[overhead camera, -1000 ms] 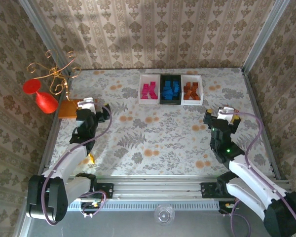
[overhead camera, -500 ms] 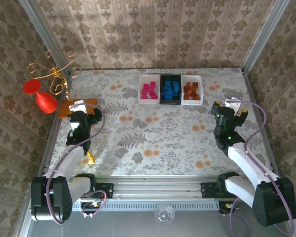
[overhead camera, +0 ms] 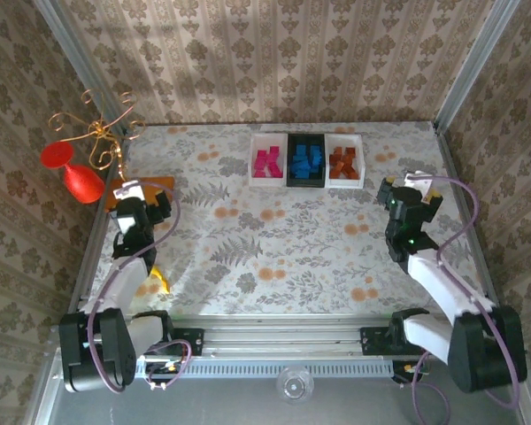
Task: Sort the legos into containers by color
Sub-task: Reset both arms
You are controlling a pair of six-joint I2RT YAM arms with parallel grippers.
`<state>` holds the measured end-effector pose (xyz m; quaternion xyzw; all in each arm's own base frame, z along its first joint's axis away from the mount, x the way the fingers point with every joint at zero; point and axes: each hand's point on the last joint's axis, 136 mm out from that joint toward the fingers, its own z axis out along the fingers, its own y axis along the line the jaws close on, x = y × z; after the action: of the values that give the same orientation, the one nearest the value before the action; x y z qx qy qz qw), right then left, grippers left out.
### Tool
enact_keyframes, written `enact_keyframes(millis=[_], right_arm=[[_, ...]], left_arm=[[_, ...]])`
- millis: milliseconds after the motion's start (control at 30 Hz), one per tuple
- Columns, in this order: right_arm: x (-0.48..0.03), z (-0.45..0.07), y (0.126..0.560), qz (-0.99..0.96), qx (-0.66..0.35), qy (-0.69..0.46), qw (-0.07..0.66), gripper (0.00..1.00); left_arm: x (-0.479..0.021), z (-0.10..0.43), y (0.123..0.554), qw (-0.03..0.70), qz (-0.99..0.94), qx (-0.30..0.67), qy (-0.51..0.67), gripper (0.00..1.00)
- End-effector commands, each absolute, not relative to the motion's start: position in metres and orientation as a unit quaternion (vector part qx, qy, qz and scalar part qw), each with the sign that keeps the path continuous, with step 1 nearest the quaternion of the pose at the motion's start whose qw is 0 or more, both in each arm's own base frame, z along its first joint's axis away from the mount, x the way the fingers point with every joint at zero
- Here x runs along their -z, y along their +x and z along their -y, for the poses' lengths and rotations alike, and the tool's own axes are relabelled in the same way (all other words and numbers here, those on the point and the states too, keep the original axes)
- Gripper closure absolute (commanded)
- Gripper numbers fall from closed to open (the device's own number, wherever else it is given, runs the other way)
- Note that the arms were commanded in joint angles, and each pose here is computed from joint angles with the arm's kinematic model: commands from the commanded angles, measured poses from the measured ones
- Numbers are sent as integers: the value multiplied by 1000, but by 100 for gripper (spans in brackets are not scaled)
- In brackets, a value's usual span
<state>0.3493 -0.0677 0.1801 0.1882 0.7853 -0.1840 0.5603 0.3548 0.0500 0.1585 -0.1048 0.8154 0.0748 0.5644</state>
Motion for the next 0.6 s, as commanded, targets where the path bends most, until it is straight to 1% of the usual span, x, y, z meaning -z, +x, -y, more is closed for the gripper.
enact_keyframes(millis=[0, 67, 133, 233, 333, 433, 467, 533, 567], right_arm=[[-147, 65, 366, -801, 179, 155, 549, 0], [-127, 61, 376, -810, 164, 142, 545, 0], [-123, 55, 383, -826, 149, 129, 529, 0], [-122, 48, 385, -827, 130, 110, 535, 0], [-127, 41, 380, -815, 105, 103, 560, 0], [-133, 30, 374, -796, 68, 96, 593, 0], [-134, 28, 374, -794, 63, 93, 598, 0], [-131, 29, 373, -786, 63, 92, 608, 0], [-128, 32, 373, -782, 60, 98, 612, 0]], left_arm=[[-153, -46, 365, 592, -799, -83, -60, 0], [-142, -45, 370, 588, -803, -80, -54, 0], [-133, -41, 378, 581, -810, -62, -54, 0], [-117, -32, 389, 591, -805, -32, -39, 0], [-111, -16, 395, 578, -815, -31, -6, 0], [-98, 1, 401, 591, -805, -31, 41, 0], [-94, 5, 399, 574, -817, -30, 46, 0], [-97, 5, 401, 584, -809, -37, 51, 0], [-95, 5, 401, 576, -815, -34, 47, 0]])
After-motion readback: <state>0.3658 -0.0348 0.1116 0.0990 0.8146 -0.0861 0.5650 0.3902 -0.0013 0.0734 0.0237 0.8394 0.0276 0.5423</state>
